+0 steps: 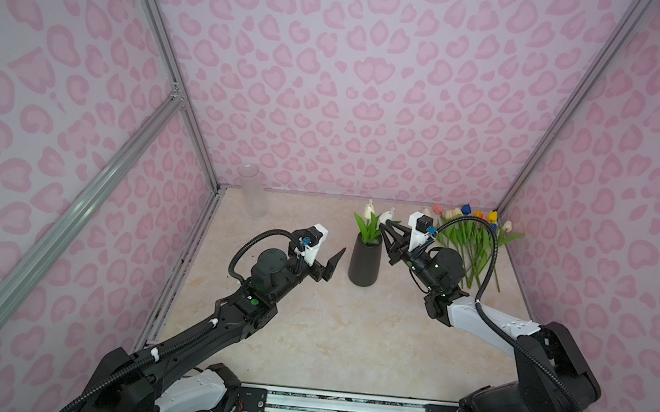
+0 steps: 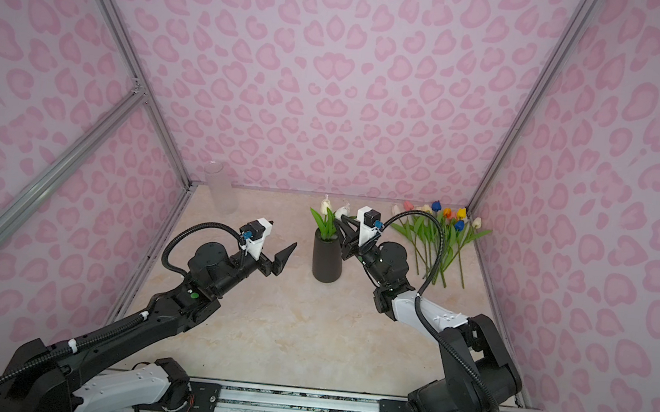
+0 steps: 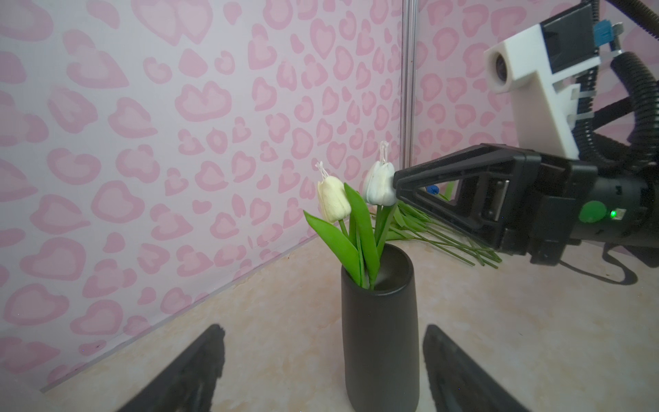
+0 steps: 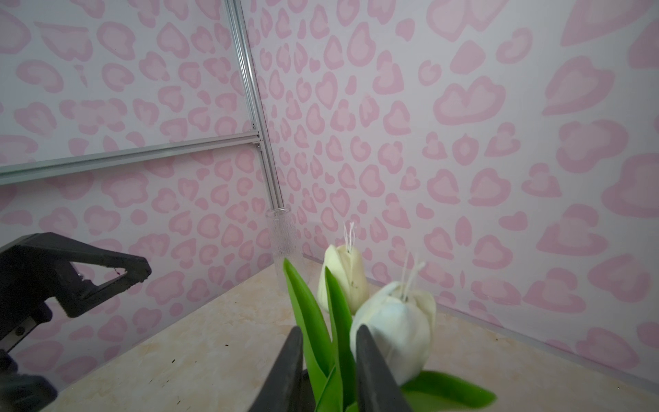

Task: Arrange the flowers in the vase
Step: 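Lower the pale blue tulip stem into the vase and open the right gripper, then move the right gripper down to the pile and close on a pink tulip stem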

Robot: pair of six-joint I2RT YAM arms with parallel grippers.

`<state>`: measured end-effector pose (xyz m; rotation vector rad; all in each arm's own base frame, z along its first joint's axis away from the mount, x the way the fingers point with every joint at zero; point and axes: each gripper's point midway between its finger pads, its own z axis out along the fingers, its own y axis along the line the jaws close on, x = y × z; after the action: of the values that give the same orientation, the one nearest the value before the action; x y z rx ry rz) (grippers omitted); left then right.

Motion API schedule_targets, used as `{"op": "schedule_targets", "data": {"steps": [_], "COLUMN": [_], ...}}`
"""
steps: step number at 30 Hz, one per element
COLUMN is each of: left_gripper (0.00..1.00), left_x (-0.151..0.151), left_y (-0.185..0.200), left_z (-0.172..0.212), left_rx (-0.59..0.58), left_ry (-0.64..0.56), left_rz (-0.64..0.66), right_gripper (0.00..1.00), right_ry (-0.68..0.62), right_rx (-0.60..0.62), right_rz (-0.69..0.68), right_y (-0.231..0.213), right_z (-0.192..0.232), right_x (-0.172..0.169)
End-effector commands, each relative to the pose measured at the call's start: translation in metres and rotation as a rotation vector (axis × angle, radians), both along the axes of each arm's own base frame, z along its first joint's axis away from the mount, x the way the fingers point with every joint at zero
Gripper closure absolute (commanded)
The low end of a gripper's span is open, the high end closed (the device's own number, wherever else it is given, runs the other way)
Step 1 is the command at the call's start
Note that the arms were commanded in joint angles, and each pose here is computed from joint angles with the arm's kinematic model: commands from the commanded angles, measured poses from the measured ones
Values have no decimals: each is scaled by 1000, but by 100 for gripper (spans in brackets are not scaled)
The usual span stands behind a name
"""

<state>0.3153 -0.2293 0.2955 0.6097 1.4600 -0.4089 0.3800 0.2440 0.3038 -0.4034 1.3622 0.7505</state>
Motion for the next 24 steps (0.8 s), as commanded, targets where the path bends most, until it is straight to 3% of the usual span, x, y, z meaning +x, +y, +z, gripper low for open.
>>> {"op": "schedule_targets", "data": {"steps": [1,8,12,16,19,24], "left_gripper": [12,11,11,11,11,11], "left_x": [-3,-15,-20,-26,-24,-18], "left_y": [3,11,11,7,3,-4], "left_z": [9,24,30,35,31,25], "left_rx": [-14,-51,-64,-87,-79,-84], "left_ry": [-30,-66,-70,-77,-62,-42], "left_rz": [2,0,-15,-53,-65,-77], "right_gripper": [68,62,60,61,64,71], "right_ry": [-33,-48,59,329,639,1018], "right_rx": [-16,-45,-86,-208,-337,-575], "right_rz": [-30,-188,-253,-368,-493,-595], "right_y": [-6,-41,-77,-127,-172,-218], "right_z": [14,50,52,13,-47,-135], "right_x": [-5,-8,16,57,81,92]}}
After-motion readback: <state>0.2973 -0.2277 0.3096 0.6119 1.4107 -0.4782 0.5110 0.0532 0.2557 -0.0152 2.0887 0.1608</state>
